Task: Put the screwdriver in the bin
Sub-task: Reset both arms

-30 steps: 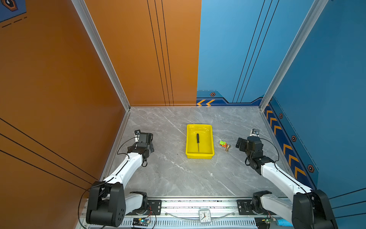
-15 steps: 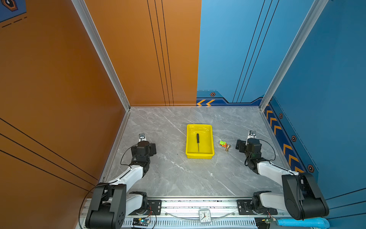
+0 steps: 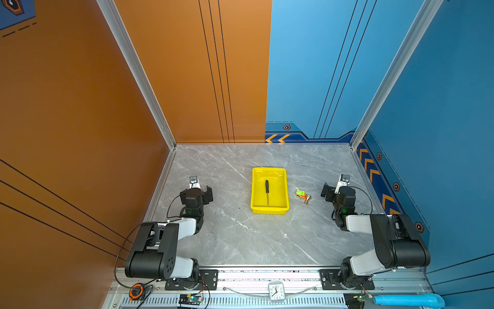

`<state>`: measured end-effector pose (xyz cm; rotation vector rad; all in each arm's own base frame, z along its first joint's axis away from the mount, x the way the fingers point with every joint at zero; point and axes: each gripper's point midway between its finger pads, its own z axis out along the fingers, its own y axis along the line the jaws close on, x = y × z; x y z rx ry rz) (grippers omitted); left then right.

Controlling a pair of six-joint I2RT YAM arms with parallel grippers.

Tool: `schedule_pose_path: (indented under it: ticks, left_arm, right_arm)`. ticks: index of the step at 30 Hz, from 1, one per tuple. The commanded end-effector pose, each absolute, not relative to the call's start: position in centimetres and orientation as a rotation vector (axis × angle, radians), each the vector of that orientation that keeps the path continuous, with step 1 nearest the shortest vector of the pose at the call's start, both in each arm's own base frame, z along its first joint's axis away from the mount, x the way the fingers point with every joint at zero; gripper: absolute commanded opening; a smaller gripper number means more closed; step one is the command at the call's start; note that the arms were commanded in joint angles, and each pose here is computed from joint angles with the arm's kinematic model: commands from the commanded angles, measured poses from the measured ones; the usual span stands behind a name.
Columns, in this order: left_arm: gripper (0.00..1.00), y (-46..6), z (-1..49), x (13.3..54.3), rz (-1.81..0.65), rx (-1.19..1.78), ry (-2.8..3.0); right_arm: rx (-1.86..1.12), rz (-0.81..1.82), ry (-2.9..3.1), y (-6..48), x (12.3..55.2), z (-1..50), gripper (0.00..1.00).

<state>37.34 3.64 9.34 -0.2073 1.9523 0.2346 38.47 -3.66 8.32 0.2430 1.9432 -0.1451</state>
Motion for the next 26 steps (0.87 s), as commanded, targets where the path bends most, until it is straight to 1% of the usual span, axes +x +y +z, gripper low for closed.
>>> schedule_pose_path:
  ticks: [1,6,26]
  left_arm:
    - [0.98,3.8,10.5,38.4,0.227,-0.213,1.884]
    - [0.98,3.5,9.4,38.7,0.226,-0.202,1.892]
    - [0.98,2.5,9.3,39.1,0.236,-0.138,1.888]
  right_arm:
    - [0.226,-0.114,1.882,-3.0,39.0,9.5,1.00]
    - [0.233,-0.183,1.884,-3.1,39.0,9.5,1.00]
    - [0.225,-0.197,1.882,-3.0,38.9,9.5,1.00]
